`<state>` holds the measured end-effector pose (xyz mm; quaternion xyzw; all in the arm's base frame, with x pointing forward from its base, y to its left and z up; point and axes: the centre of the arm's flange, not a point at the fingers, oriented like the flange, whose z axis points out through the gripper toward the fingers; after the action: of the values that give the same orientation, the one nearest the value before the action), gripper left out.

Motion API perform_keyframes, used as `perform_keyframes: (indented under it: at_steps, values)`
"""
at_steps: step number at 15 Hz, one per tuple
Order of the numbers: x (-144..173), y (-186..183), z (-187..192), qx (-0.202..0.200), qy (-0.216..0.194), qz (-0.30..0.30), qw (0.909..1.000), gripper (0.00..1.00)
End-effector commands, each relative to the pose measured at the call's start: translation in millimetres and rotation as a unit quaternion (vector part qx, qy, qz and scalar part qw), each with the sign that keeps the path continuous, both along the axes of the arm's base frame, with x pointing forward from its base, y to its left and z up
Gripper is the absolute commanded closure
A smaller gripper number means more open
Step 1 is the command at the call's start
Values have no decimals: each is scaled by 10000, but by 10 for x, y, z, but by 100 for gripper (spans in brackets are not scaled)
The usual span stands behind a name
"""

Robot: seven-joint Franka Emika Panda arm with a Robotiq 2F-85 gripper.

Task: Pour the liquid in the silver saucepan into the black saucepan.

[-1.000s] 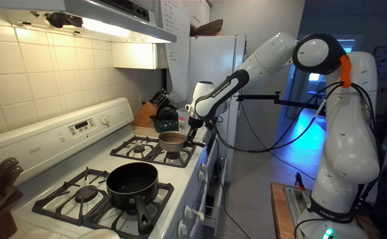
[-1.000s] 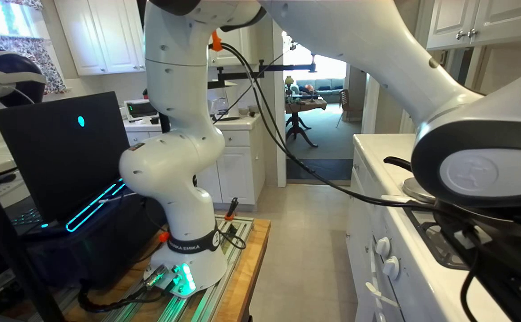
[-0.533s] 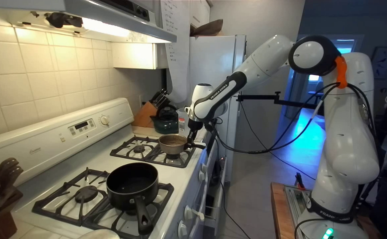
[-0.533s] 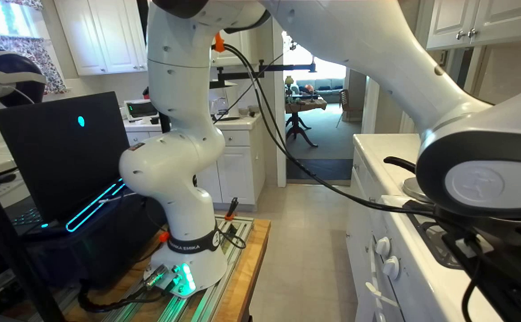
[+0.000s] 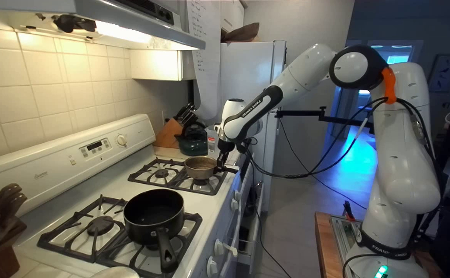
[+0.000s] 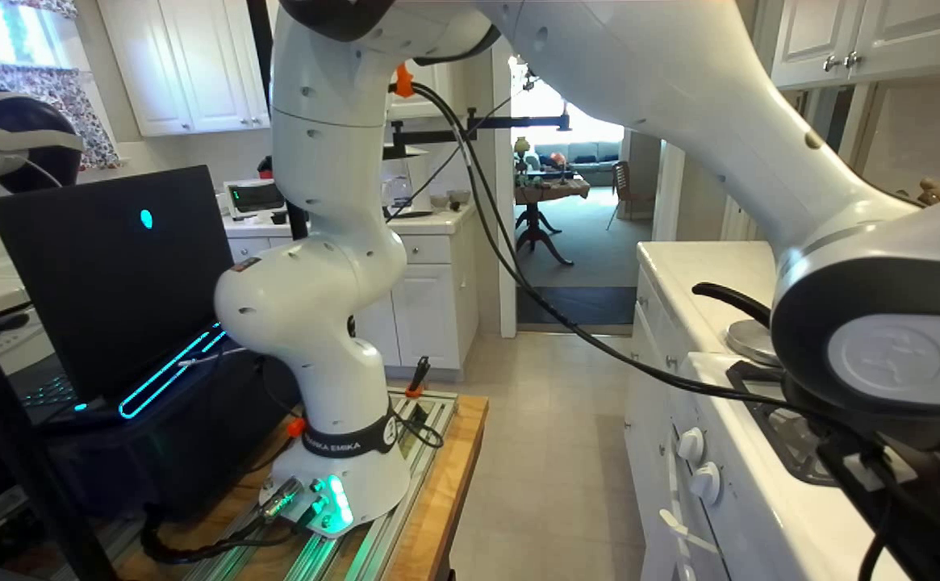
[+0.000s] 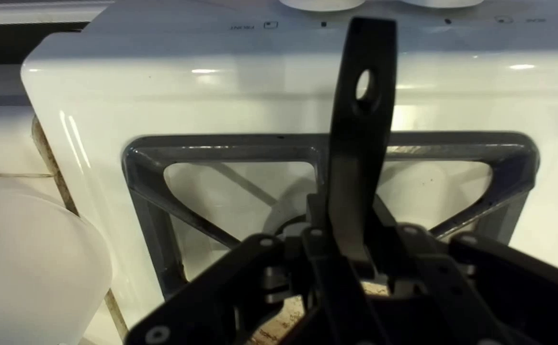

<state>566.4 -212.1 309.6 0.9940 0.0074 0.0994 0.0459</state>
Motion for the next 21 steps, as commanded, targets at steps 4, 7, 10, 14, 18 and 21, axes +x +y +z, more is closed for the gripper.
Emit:
perform_keyframes:
  at_steps: [4, 7, 10, 14, 18, 21]
  values:
    - [158, -127, 12, 61, -12, -29, 10000, 94]
    - [181, -137, 14, 64, -12, -29, 10000, 94]
    - [212, -145, 26, 104, 25, -36, 9999, 49]
    - [253, -154, 73, 119, 26, -37, 9999, 24]
    - [255, -109, 151, 113, 32, 11, 9999, 1]
    - [251, 26, 232, 59, 92, 58, 9999, 0]
